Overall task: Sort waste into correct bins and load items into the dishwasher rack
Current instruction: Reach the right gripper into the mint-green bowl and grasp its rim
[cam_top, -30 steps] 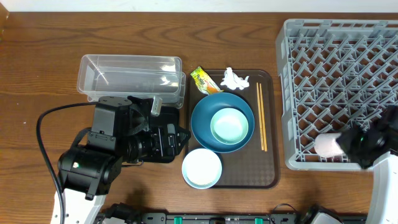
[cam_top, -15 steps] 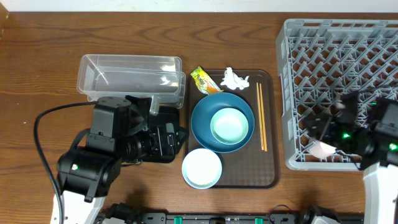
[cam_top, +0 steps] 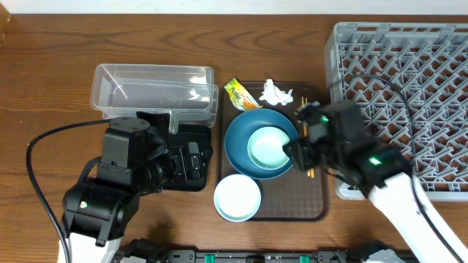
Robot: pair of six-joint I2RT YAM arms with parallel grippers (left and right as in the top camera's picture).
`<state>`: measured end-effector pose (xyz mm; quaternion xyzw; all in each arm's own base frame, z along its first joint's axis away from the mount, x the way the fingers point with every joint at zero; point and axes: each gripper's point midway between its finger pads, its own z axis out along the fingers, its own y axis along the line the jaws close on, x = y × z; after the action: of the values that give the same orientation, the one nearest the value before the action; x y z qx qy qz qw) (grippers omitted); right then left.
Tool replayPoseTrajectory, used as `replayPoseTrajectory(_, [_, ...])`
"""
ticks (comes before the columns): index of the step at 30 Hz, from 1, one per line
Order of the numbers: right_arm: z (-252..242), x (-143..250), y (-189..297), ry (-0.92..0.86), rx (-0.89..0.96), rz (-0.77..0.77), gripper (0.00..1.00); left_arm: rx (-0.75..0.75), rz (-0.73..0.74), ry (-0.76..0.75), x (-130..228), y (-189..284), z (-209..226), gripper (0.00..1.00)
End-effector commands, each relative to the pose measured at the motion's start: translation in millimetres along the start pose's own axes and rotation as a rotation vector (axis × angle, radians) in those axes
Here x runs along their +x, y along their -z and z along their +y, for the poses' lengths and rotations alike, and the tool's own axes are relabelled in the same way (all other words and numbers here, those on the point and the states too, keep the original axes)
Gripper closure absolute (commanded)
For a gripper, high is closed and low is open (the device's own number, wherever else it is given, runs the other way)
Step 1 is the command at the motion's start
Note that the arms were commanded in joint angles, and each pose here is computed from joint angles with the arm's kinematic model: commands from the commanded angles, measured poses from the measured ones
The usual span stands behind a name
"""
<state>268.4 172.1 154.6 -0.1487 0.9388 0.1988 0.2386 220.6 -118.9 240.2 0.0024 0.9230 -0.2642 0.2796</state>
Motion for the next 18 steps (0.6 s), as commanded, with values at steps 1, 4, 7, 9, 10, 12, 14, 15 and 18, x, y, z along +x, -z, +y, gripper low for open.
replayPoseTrajectory(1, [-29,-8,-27,-0.057,0.153,0.011,0.55,-0.013,-0.033,-0.021,-9,7,-2,0.11])
replayPoseTrajectory(4, [-52,-9,-56,-0.087,0.246,0.029,0.56,-0.012,-0.033,-0.021,-9,7,-2,0.11])
replayPoseTrajectory(7, [-57,-5,-81,-0.078,0.243,0.065,0.58,-0.012,-0.033,-0.021,-9,7,-2,0.11])
replayPoseTrajectory(9, [-58,1,-95,-0.075,0.232,0.101,0.61,-0.012,-0.033,-0.021,-9,7,-2,0.11])
replayPoseTrajectory(10, [-59,6,-100,-0.078,0.229,0.119,0.64,-0.013,-0.033,-0.021,-9,7,-2,0.11])
replayPoseTrajectory(12, [-58,18,-109,-0.088,0.212,0.173,0.73,-0.012,-0.033,-0.021,-9,7,-2,0.11])
replayPoseTrajectory(14, [-55,26,-116,-0.094,0.193,0.209,0.85,-0.012,-0.033,-0.021,-9,7,-2,0.11])
replayPoseTrajectory(15, [-54,29,-119,-0.094,0.185,0.222,0.90,-0.013,-0.033,-0.021,-9,7,-2,0.11])
replayPoseTrajectory(18, [-52,28,-118,-0.105,0.176,0.216,0.99,-0.012,-0.033,-0.021,-9,7,-2,0.11])
